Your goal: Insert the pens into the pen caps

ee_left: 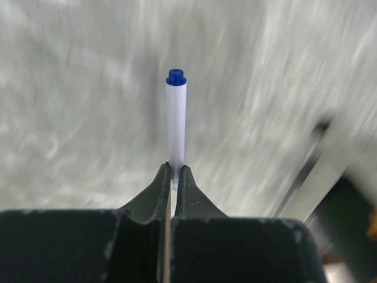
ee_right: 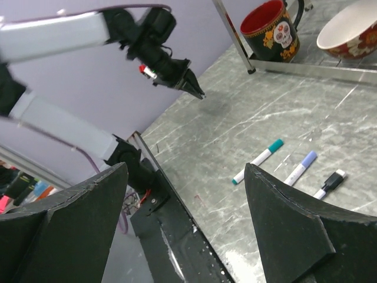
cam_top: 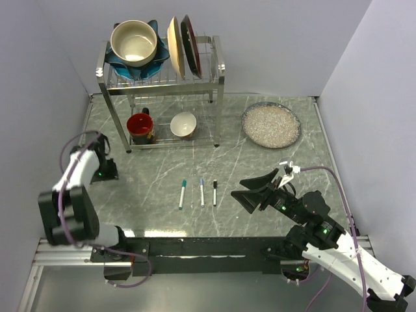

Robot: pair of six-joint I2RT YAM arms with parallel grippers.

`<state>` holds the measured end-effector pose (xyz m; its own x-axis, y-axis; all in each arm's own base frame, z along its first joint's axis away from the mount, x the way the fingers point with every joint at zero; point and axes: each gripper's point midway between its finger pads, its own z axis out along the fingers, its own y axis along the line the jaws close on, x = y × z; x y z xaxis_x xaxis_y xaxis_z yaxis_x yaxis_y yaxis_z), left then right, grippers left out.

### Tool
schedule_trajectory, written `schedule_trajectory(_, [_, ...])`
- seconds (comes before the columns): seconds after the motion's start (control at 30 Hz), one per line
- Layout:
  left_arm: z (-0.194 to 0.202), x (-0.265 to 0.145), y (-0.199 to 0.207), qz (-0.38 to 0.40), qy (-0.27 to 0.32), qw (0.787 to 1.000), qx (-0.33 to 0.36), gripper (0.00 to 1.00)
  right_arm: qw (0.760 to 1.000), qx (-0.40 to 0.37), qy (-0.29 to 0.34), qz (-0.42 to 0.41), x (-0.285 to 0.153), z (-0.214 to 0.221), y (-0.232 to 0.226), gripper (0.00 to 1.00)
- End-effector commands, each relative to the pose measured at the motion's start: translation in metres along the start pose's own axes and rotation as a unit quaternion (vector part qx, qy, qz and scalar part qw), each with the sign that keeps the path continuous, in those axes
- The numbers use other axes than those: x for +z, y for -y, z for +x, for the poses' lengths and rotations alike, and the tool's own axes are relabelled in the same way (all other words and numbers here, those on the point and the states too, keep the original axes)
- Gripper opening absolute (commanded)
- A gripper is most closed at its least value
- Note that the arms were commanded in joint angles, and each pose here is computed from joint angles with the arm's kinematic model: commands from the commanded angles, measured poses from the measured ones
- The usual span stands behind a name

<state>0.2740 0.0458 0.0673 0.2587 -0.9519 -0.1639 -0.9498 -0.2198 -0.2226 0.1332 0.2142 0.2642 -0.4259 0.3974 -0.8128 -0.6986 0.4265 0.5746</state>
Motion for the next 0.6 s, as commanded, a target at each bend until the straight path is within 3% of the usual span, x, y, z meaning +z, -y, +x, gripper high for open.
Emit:
schedule_trajectory(0.0, [0.054,-0.033,-0.02,0.063,-0.059,0.996,0.036,0.01,0.999,0.016,0.036,-0.008,-0.006,-0.024,-0.013,0.87])
schedule_trajectory(0.2, [0.1,-0.047,-0.049,0.093,-0.103,0.988,0.061,0.01,0.999,0.028,0.038,-0.001,-0.005,-0.024,-0.012,0.87])
schedule_trajectory(0.57, [0.159,-0.011,-0.059,0.046,-0.133,0.982,0.128,0.01,0.999,0.028,0.036,0.005,-0.004,-0.022,-0.008,0.87])
